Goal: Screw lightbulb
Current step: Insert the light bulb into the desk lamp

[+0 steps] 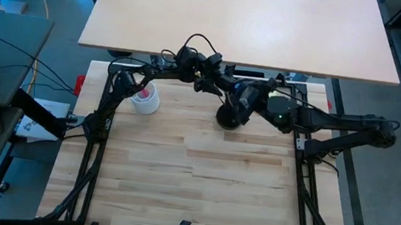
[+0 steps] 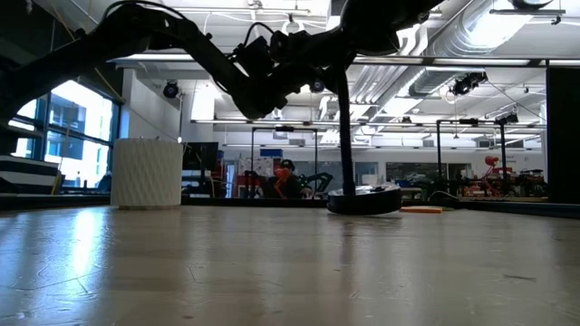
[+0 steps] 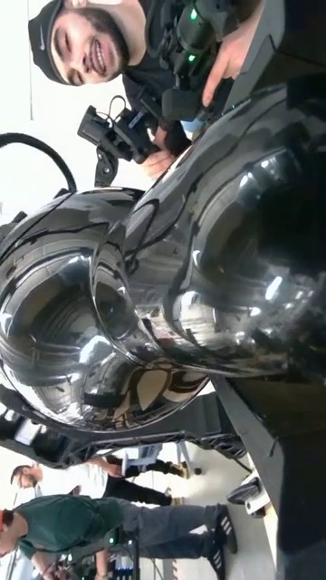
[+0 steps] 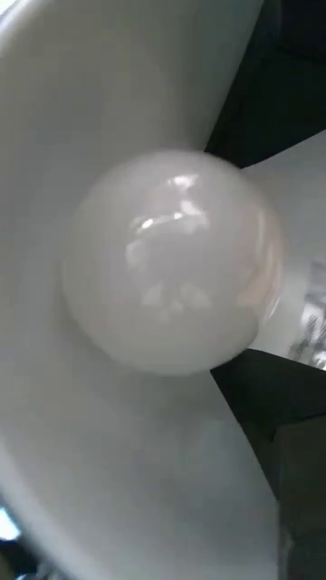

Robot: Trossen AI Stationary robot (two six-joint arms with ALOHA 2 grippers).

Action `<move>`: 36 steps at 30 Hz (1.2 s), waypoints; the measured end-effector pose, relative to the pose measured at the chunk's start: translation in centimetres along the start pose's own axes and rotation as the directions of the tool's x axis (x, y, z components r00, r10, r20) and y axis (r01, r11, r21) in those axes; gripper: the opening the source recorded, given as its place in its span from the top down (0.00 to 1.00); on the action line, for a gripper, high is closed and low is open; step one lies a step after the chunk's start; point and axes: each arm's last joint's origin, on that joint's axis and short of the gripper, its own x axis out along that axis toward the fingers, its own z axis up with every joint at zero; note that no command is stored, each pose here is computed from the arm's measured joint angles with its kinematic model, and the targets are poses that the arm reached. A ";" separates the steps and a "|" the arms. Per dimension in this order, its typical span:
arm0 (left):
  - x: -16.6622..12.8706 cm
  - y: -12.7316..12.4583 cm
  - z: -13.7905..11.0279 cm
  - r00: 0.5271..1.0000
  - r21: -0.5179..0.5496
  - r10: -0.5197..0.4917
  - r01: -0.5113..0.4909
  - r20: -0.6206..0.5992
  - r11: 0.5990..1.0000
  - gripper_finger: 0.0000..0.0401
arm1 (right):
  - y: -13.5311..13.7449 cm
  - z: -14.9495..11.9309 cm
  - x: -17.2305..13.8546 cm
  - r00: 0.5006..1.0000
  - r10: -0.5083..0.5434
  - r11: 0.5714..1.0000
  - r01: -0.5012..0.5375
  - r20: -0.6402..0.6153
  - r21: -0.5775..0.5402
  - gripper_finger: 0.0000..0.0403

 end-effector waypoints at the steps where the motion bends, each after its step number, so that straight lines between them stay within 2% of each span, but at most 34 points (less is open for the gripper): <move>1: 0.0 0.0 0.0 1.000 0.000 -0.001 0.001 -0.001 1.000 0.17 | 0.0 0.0 -0.3 1.000 -0.009 1.000 0.009 -0.002 -0.020 0.19; 6: 0.0 0.0 0.0 1.000 -0.001 0.000 0.000 0.000 1.000 0.17 | -0.1 -0.4 -1.4 0.999 -0.005 0.997 0.002 -0.039 -0.071 0.19; 13: 0.2 0.0 0.0 1.000 -0.003 -0.003 0.003 0.001 1.000 0.17 | -0.7 -0.8 -3.0 0.997 0.027 0.997 -0.031 -0.067 -0.071 0.19; 18: 0.2 0.0 0.0 1.000 -0.005 -0.002 0.002 0.001 1.000 0.17 | -0.7 -0.4 -4.3 0.998 0.060 0.979 -0.063 -0.021 -0.192 0.19; 22: 0.2 0.0 0.0 1.000 -0.005 -0.001 0.001 0.002 1.000 0.17 | -0.5 -0.2 -5.2 0.996 0.089 0.937 -0.082 0.006 -0.339 0.19; 24: 0.2 0.0 0.0 1.000 -0.006 0.001 -0.001 0.004 1.000 0.17 | -0.3 -0.1 -5.5 0.996 0.085 0.898 -0.073 0.009 -0.433 0.20; 27: 0.2 0.0 0.0 1.000 -0.007 0.001 -0.001 0.005 1.000 0.17 | 0.2 -0.1 -5.9 0.995 0.098 0.808 -0.070 0.017 -0.585 0.23; 31: 0.2 0.0 0.0 1.000 -0.020 0.006 -0.006 0.011 1.000 0.17 | 1.0 0.2 -6.3 0.992 0.117 0.649 -0.048 0.038 -0.759 0.28; 36: 0.2 0.2 -0.1 1.000 -0.055 0.022 -0.021 0.019 0.998 0.17 | 1.7 0.5 -6.7 0.996 0.070 0.437 0.024 0.061 -0.899 0.33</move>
